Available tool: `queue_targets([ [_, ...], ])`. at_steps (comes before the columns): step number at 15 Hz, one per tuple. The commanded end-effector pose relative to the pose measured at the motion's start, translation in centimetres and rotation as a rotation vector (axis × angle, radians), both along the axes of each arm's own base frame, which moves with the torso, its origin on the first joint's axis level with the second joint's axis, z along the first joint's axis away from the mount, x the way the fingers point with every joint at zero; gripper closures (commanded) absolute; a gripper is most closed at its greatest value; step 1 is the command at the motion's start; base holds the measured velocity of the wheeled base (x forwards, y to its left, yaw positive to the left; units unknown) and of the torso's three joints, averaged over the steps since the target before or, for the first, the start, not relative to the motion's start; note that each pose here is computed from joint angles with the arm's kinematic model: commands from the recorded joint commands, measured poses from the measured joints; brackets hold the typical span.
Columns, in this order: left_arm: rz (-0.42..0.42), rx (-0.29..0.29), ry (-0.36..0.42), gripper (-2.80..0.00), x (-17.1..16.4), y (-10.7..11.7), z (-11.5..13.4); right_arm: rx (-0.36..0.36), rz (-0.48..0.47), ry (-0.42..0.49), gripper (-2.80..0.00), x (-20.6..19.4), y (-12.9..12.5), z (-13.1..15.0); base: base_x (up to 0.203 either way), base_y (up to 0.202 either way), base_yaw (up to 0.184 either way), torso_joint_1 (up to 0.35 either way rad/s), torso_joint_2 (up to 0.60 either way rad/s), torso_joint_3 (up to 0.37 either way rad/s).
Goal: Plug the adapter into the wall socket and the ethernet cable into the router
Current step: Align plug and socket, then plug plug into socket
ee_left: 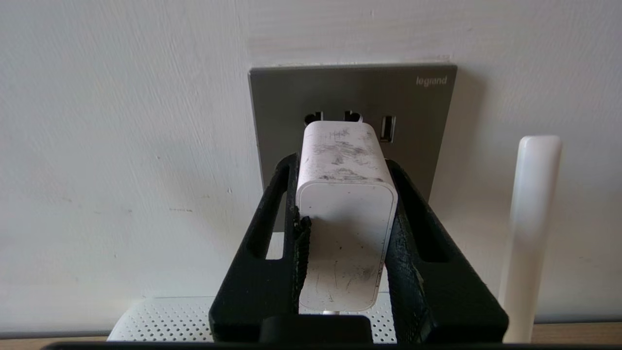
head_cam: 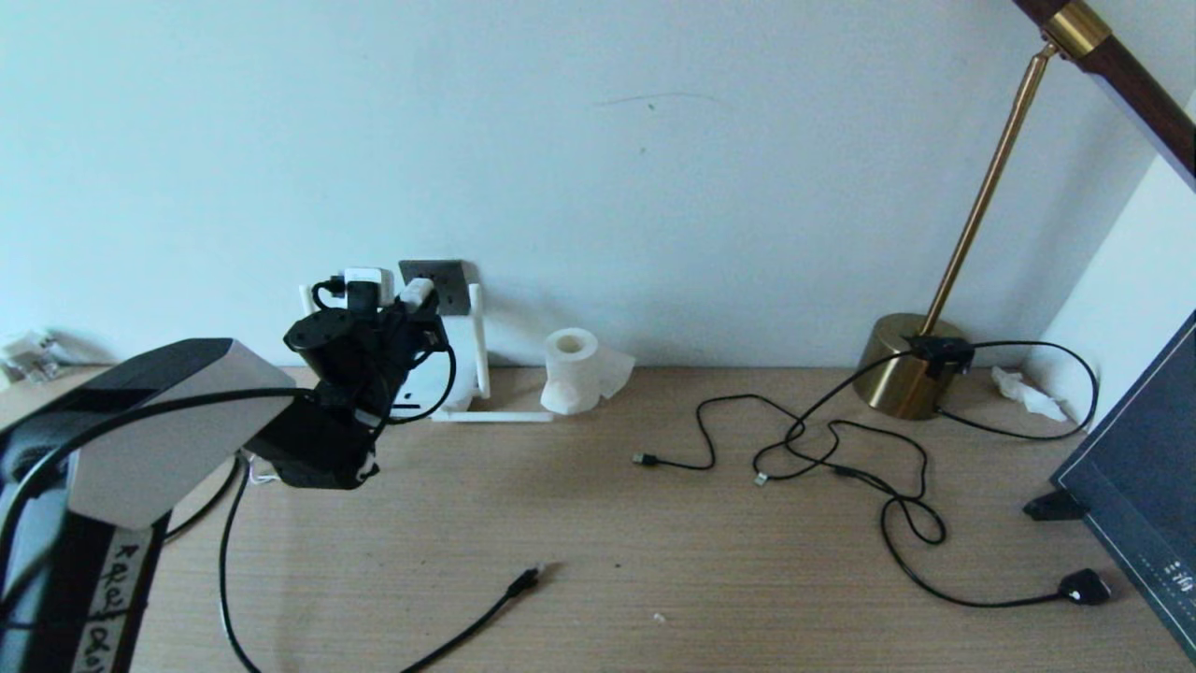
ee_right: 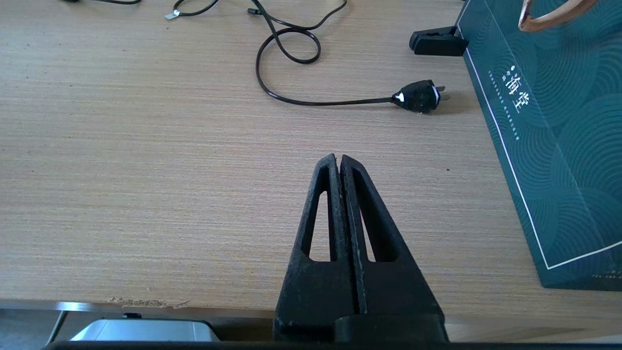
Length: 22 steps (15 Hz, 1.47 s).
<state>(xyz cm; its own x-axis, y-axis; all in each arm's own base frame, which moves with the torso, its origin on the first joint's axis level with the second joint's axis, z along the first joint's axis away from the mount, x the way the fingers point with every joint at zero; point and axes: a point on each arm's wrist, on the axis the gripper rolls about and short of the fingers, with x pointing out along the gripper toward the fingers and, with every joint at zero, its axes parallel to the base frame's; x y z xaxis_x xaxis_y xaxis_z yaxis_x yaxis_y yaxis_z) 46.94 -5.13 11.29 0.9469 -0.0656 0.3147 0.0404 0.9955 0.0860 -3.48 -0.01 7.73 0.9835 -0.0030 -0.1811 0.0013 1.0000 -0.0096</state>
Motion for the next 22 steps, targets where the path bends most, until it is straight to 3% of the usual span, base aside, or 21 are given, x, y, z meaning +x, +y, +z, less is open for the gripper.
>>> queue_targets([
  [1,0.001,-0.001,-0.016,0.00,0.0,0.0,0.3,0.000,0.000,0.002,0.00,0.0,0.0,0.0,0.000,0.000,0.000,0.000,0.00,0.000],
  [22,-0.001,-0.003,-0.016,0.00,1.6,-0.2,0.4,0.000,0.000,0.002,0.00,0.0,0.0,0.0,0.000,0.000,0.000,0.000,0.00,0.000],
])
